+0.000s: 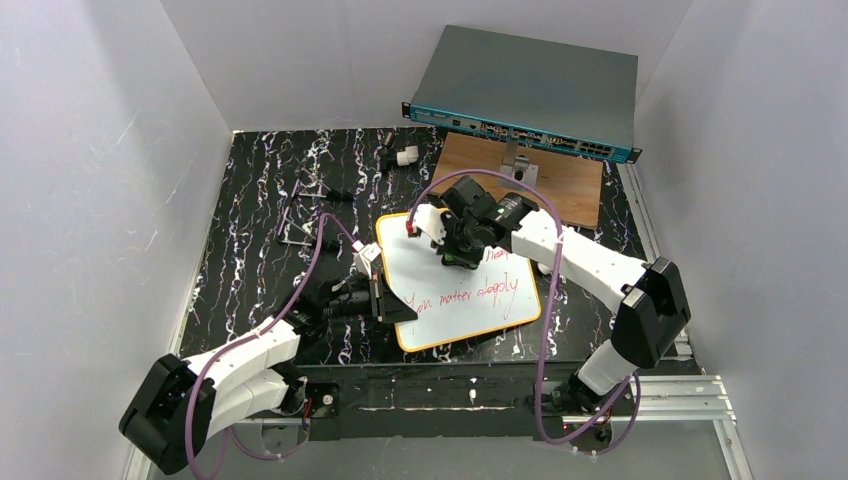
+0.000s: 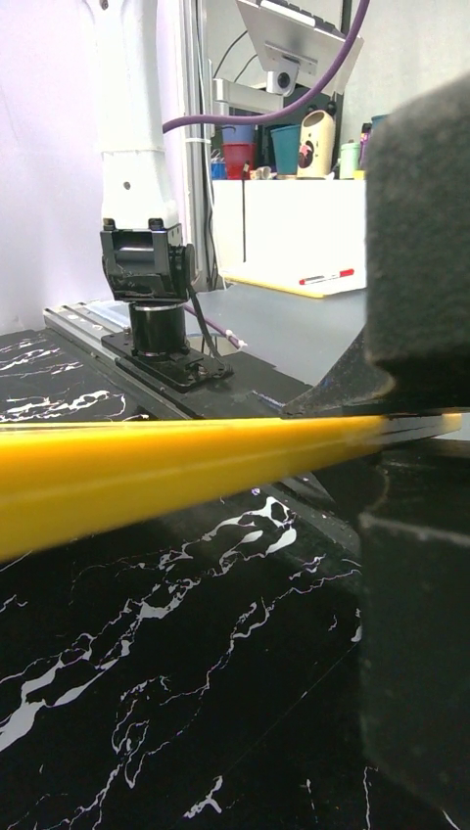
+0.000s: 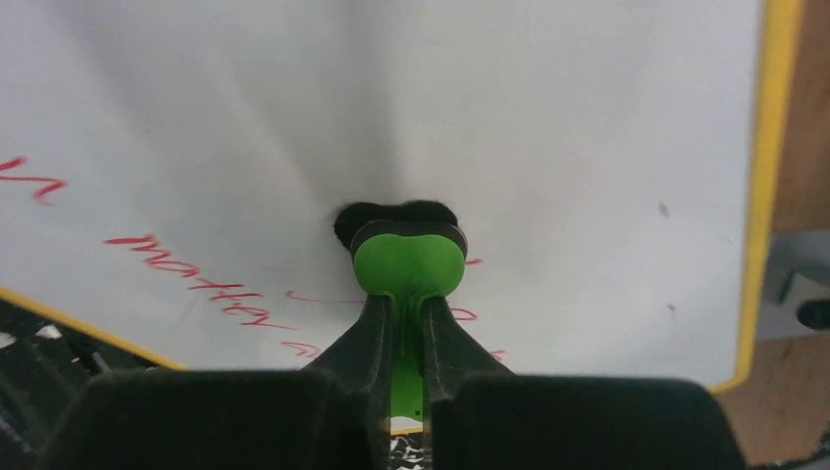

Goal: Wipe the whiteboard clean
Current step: Erase the whiteboard at the center of the board.

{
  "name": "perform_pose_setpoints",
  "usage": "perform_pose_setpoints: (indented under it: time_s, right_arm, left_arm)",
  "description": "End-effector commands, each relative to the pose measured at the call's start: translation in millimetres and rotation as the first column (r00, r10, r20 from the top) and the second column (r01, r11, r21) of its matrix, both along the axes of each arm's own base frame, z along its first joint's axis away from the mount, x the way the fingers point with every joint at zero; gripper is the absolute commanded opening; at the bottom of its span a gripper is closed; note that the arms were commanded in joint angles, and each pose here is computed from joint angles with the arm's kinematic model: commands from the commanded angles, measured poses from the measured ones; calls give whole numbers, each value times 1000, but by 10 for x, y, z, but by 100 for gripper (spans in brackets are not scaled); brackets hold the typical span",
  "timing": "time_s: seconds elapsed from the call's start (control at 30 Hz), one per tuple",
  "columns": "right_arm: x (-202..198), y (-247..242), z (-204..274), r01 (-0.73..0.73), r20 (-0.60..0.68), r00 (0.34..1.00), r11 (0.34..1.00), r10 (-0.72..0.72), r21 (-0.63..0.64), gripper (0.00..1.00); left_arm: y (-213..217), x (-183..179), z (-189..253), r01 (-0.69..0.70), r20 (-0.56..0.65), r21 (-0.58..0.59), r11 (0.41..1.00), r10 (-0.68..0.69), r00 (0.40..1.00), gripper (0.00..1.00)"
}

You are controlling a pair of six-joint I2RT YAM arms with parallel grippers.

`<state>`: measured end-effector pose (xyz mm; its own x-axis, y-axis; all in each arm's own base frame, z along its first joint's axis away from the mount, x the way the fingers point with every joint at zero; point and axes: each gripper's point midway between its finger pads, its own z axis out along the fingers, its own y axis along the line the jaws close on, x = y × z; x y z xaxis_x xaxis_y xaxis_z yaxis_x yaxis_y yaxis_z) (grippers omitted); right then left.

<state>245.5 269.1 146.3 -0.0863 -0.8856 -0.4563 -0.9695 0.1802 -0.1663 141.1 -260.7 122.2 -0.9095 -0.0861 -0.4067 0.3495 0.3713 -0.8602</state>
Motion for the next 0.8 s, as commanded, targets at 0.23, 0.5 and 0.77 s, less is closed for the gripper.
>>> perform_pose_setpoints:
  time_s: [0.23, 0.5, 0.77]
  right_arm:
    - [-130, -271, -225, -62, 11, 998, 998, 62, -25, 1]
    - [-160, 98, -102, -64, 6, 998, 998, 64, 20, 1]
    - [684, -356, 34, 262, 246, 936, 965, -251, -13, 1]
  left_arm:
    - [-92, -77, 346, 130, 221, -87, 988, -108, 969, 0]
    - [-92, -74, 344, 127, 216, -86, 988, -105, 971, 0]
    - [-81, -83, 338, 125, 218, -83, 989, -104, 970, 0]
